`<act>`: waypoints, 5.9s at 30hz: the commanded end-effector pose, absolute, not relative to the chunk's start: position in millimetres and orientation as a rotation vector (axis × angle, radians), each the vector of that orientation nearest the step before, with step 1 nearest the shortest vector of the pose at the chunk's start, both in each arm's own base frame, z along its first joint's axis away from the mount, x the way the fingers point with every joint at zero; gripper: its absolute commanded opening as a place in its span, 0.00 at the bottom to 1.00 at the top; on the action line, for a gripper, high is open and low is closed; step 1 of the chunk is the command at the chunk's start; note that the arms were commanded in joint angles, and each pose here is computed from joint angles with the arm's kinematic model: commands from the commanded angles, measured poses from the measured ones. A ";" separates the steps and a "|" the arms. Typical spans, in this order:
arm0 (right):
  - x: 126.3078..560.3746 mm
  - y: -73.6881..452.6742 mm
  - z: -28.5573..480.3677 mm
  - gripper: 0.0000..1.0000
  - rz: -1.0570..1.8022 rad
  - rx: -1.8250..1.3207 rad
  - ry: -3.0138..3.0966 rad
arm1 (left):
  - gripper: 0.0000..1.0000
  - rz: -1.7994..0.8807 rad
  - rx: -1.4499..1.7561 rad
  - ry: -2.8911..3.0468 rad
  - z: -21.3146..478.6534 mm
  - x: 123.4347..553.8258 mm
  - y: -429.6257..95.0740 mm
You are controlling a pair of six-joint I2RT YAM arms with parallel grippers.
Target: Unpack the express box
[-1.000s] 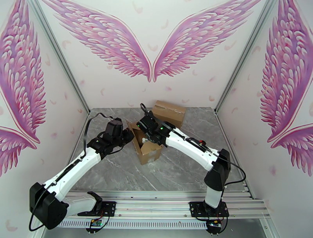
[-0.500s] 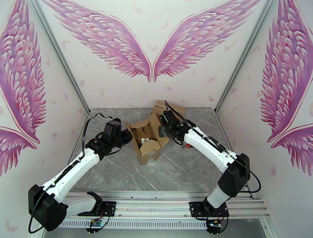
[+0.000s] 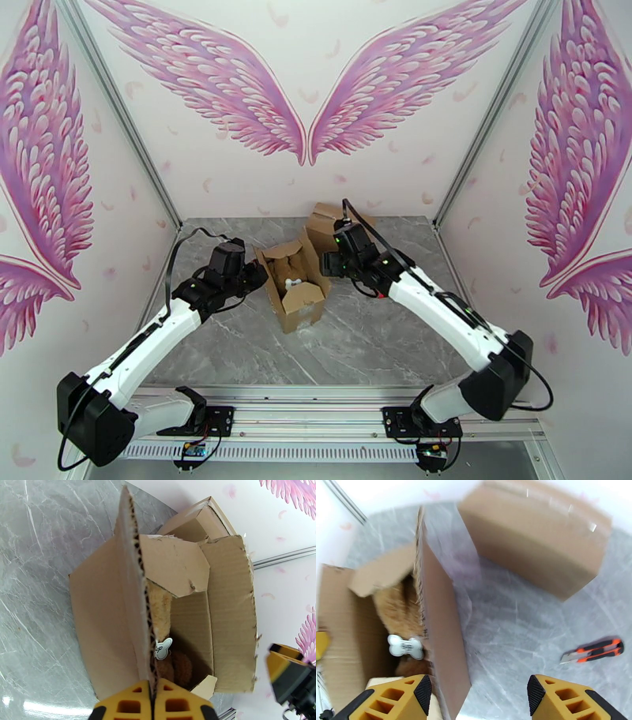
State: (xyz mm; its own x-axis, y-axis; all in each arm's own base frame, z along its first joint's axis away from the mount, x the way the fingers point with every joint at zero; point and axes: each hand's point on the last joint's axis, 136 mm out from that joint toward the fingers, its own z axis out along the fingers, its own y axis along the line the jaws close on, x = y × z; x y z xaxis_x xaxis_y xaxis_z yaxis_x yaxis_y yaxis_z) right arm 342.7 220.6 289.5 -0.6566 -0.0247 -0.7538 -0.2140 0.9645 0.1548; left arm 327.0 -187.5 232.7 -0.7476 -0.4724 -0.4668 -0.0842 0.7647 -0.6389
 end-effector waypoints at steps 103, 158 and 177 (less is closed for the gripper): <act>476.3 385.3 199.5 0.00 0.544 -0.484 2.266 | 0.03 -0.287 -0.135 2.723 217.0 440.8 4.0; 526.6 123.7 188.2 0.99 0.410 0.062 2.462 | 0.59 -0.659 -0.018 2.230 293.3 402.2 -299.0; 449.6 162.2 232.3 0.93 0.605 -0.009 2.403 | 0.60 -0.620 -0.154 2.249 258.7 394.2 -271.7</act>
